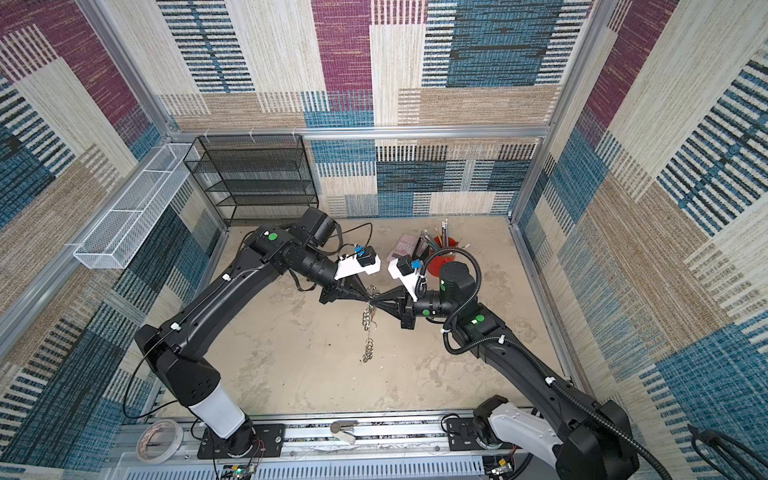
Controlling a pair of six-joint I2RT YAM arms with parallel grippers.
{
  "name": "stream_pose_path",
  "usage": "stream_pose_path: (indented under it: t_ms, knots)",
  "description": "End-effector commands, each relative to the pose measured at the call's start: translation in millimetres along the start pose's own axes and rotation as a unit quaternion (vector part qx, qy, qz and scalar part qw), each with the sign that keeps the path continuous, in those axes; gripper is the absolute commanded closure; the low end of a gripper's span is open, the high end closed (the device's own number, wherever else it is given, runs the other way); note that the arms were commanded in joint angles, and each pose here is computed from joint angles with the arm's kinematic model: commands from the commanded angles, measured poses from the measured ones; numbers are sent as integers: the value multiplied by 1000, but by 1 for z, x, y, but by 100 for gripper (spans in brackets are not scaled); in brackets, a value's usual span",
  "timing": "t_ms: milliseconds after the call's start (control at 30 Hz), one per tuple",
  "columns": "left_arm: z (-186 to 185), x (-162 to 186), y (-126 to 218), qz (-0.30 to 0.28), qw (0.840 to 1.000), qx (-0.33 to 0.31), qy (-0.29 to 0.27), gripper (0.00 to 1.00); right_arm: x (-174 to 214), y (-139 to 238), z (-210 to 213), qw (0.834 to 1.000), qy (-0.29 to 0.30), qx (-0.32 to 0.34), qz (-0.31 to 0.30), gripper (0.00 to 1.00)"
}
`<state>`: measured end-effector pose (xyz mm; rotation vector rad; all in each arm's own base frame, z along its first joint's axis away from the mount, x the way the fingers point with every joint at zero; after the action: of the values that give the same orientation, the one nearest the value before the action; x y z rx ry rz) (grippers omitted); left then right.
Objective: Put the keys on the keyring
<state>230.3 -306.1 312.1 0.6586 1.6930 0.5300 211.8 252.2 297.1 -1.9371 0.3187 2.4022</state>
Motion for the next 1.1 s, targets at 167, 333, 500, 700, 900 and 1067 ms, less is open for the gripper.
stream_pose_path:
  t_ms: [167,333,500,700,900,1067]
  knots:
    - [0,7,-7,-6,1000,5,5,100,-12,-1,-5,1000,19,18,-15,100]
    - [4,3,-1,-41,999,-22,7,100,-18,3,-9,999,13,29,-22,78]
    - [1,-2,14,-100,994,-45,5,100,-21,16,-14,998,0,40,-41,63]
    - [-2,-9,29,-192,979,-73,5,100,-17,14,-11,999,-7,16,-41,54]
    - [-5,-13,38,-276,958,-71,31,100,-15,10,-4,999,-7,-11,-42,51]
    - [-7,-13,37,-319,945,-56,52,100,-14,6,0,999,-7,-24,-40,48]
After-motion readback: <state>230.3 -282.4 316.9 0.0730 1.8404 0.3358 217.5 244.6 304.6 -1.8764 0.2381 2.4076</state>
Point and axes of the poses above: each gripper's point midway between its finger pads, its own y axis back along the fingers, its own z axis along the line the jaws close on, x = y × z, the point moved 2 cm from there along y, back along the fingers, and after that the axes turned 7 degrees about y, right-handed, at the moved point
